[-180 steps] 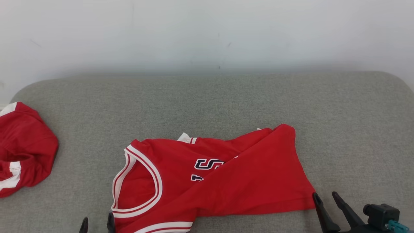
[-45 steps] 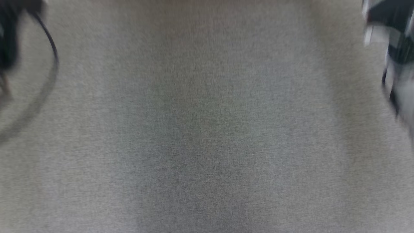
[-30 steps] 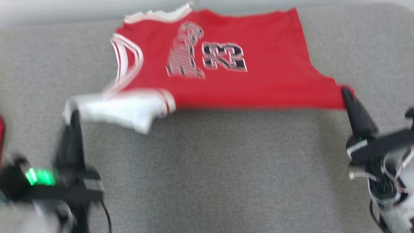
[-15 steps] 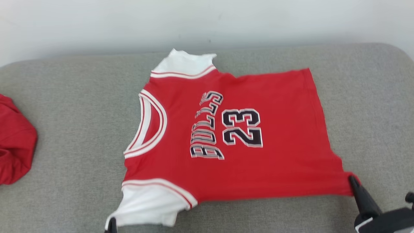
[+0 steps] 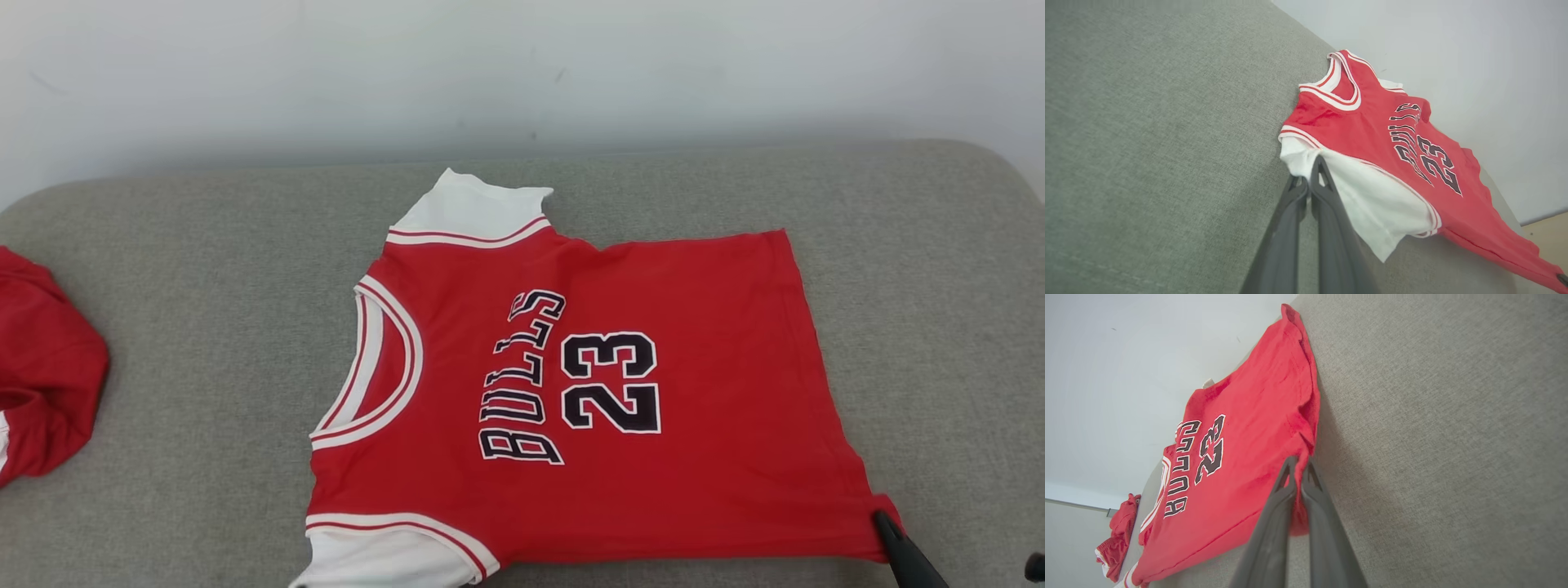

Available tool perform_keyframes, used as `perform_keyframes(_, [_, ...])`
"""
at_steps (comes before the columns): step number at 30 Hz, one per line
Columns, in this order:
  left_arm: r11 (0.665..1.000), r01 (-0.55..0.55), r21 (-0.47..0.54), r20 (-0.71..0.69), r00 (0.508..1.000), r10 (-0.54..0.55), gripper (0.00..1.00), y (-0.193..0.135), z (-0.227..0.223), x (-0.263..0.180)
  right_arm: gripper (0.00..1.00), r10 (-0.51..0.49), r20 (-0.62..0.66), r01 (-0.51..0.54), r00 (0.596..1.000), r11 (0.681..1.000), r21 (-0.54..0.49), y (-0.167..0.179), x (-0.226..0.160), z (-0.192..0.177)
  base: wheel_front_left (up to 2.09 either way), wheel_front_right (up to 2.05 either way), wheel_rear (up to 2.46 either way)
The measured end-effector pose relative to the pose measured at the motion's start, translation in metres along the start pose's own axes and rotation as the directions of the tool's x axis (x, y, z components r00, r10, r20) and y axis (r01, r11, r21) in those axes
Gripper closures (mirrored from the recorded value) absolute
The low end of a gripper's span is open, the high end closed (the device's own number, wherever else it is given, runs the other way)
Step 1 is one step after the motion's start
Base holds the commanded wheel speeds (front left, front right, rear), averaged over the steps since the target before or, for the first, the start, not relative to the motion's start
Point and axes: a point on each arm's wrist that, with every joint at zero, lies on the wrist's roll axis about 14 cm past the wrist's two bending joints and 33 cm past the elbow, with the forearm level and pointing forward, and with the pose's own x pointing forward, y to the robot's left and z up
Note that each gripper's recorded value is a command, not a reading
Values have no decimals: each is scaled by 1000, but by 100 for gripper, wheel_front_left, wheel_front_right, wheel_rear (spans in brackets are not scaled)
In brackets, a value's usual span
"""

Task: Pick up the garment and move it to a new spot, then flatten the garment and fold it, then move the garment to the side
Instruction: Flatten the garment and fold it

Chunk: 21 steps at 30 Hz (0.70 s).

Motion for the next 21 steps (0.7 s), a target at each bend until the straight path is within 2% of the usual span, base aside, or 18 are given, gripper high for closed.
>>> perform_keyframes(5, [990, 116, 74, 25, 993, -119, 100, -22, 17, 25, 100, 40, 24, -39, 999, 999, -16, 15, 8, 10, 0, 0, 0])
perform_keyframes(10, [963, 208, 172, 27, 976, -216, 100, -39, 37, 57, 100, 61, 45, -60, 997, 998, -21, 27, 27, 19, 0, 0, 0])
perform_keyframes(17, [933, 259, 249, 8, 963, -269, 100, -49, 52, 106, 100, 50, 51, -47, 997, 998, -45, 33, 59, 30, 0, 0, 0])
perform_keyframes(21, [918, 284, 279, -45, 958, -282, 100, -56, 43, 130, 100, 28, 47, -25, 998, 997, -67, 30, 77, 35, 0, 0, 0])
